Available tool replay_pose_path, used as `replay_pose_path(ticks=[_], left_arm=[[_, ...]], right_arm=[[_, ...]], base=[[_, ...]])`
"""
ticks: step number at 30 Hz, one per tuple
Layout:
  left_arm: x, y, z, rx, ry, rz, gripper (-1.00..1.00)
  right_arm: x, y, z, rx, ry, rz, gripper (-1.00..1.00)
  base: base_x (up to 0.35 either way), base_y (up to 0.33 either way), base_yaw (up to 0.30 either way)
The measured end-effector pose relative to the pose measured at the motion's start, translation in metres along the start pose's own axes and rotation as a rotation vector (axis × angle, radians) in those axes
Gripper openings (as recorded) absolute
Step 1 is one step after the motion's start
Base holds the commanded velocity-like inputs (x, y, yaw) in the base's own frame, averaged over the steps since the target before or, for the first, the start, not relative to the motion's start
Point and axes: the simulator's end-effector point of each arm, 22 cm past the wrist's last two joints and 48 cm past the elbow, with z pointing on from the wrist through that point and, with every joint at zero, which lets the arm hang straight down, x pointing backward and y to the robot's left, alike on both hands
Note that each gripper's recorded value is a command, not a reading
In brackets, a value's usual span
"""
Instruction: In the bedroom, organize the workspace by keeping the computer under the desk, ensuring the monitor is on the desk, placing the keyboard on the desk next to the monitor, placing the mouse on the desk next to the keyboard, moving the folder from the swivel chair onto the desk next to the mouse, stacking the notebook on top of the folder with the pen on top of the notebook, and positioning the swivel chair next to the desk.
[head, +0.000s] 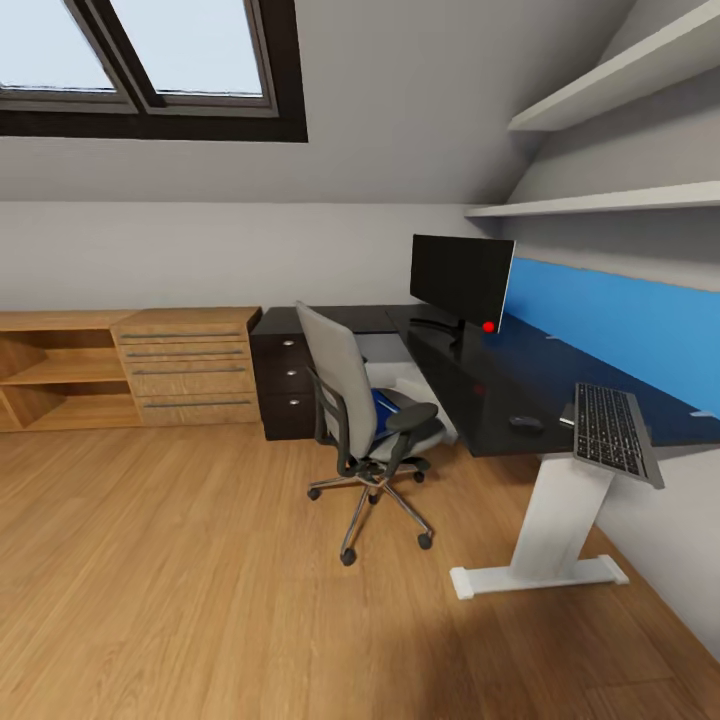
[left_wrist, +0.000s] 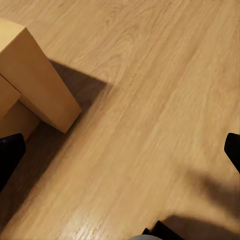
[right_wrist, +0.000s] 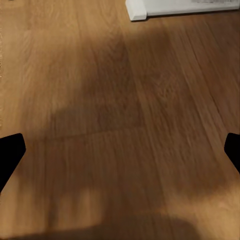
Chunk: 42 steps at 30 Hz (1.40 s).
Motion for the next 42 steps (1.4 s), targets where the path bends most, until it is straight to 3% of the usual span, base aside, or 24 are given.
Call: replay_pose_path(ticks=[5, 6, 9, 12, 14, 19, 23, 28, 30, 33, 35, 37, 42], left_arm=[[-0.019, -0.016, 0.008, 0.036, -0.048, -0.01, 1.0], [-0.041, -0.034, 0.017, 0.075, -0.093, -0.021, 1.0], [-0.06, -0.053, 0.027, 0.108, -0.108, -0.028, 1.0], [-0.08, -0.079, 0.042, 0.152, -0.075, -0.011, 1.0], [-0.106, -0.109, 0.057, 0.195, -0.004, 0.019, 1.0], [-0.163, -0.143, 0.061, 0.249, 0.024, 0.023, 1.0], [-0.206, -0.171, 0.051, 0.3, 0.049, 0.016, 1.0], [-0.255, -0.217, 0.031, 0.375, 0.093, 0.012, 1.0], [-0.29, -0.243, 0.018, 0.422, 0.098, 0.006, 1.0], [-0.337, -0.264, 0.002, 0.471, 0.073, -0.008, 1.0], [-0.356, -0.269, -0.006, 0.489, 0.053, -0.016, 1.0], [-0.394, -0.275, -0.022, 0.528, -0.002, -0.044, 1.0], [-0.41, -0.274, -0.028, 0.549, -0.022, -0.064, 1.0]], right_arm=[[-0.027, 0.001, 0.01, 0.0, -0.064, 0.009, 1.0], [-0.048, 0.002, 0.017, 0.002, -0.11, 0.016, 1.0], [-0.073, 0.001, 0.023, 0.009, -0.163, 0.027, 1.0], [-0.114, 0.0, 0.037, 0.02, -0.233, 0.043, 1.0], [-0.173, 0.001, 0.068, 0.039, -0.278, 0.06, 1.0], [-0.246, 0.007, 0.109, 0.047, -0.27, 0.066, 1.0], [-0.313, 0.013, 0.136, 0.043, -0.285, 0.067, 1.0], [-0.369, 0.026, 0.152, 0.029, -0.284, 0.067, 1.0], [-0.396, 0.031, 0.159, 0.023, -0.268, 0.061, 1.0], [-0.429, 0.034, 0.165, 0.019, -0.244, 0.053, 1.0], [-0.441, 0.035, 0.166, 0.018, -0.234, 0.051, 1.0], [-0.461, 0.037, 0.167, 0.015, -0.226, 0.049, 1.0], [-0.466, 0.04, 0.167, 0.012, -0.22, 0.051, 1.0]], base=[[0.0, 0.0, 0.0], [0.0, 0.0, 0.0], [0.0, 0.0, 0.0], [0.0, 0.0, 0.0], [0.0, 0.0, 0.0], [0.0, 0.0, 0.0], [0.0, 0.0, 0.0], [0.0, 0.0, 0.0], [0.0, 0.0, 0.0], [0.0, 0.0, 0.0], [0.0, 0.0, 0.0], [0.0, 0.0, 0.0], [0.0, 0.0, 0.0]])
